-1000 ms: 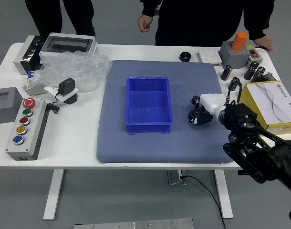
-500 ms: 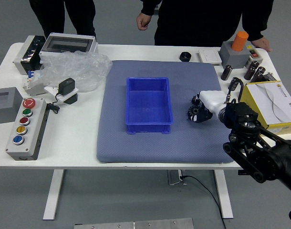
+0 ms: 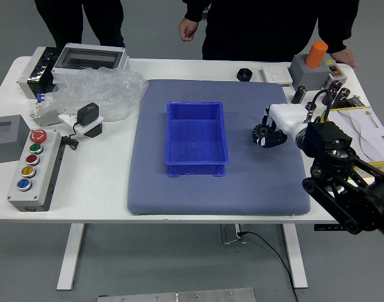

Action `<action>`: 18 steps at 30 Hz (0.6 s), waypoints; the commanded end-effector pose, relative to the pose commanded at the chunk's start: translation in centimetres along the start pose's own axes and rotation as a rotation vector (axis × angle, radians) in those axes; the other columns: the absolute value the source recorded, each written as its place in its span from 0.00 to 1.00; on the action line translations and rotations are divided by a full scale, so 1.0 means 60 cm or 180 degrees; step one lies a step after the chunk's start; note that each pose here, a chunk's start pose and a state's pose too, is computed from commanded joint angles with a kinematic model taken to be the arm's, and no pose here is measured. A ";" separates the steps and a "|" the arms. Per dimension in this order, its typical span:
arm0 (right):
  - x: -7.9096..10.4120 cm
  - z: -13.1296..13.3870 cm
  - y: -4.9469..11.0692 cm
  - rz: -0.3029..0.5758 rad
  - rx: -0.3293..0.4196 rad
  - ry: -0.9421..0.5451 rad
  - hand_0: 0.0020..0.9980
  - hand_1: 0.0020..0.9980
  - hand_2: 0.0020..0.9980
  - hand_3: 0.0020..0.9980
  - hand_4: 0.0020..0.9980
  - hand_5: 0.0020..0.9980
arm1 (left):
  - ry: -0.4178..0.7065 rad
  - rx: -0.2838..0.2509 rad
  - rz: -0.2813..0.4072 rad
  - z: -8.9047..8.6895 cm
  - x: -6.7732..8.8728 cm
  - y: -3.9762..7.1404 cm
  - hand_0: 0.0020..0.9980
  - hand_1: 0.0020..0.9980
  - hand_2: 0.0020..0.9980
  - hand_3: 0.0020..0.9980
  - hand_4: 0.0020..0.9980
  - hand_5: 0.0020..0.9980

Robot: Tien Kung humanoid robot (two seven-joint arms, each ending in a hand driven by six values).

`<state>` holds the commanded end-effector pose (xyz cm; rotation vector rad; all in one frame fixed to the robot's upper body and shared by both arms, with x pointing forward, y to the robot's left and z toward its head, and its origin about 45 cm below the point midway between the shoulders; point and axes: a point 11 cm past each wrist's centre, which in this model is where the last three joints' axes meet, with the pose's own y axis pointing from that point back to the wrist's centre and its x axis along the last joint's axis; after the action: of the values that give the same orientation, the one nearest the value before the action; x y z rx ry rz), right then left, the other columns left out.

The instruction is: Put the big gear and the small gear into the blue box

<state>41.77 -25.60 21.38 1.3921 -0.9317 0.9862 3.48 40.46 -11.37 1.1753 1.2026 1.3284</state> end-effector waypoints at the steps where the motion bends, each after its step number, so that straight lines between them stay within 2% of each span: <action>1: 0.008 -0.003 0.002 0.0029 0.0018 0.0006 0.47 0.39 0.39 0.46 0.80 0.10 | 0.0000 -0.0002 0.0002 0.000 0.001 0.000 0.85 0.82 0.83 0.86 0.74 0.29; 10: 0.063 -0.058 0.017 0.0248 0.0310 0.0032 0.47 0.40 0.40 0.46 0.80 0.09 | 0.0002 -0.0010 0.0013 0.002 0.004 0.001 0.85 0.82 0.83 0.86 0.74 0.29; 18: 0.087 -0.131 0.022 0.0340 0.0608 0.0001 0.47 0.40 0.40 0.46 0.80 0.09 | -0.0006 -0.0001 0.0014 0.000 0.004 0.001 0.85 0.82 0.83 0.86 0.74 0.29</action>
<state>41.90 -17.82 26.81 1.5128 -0.9384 1.1810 3.49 40.70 -11.30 1.1795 1.1990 1.3303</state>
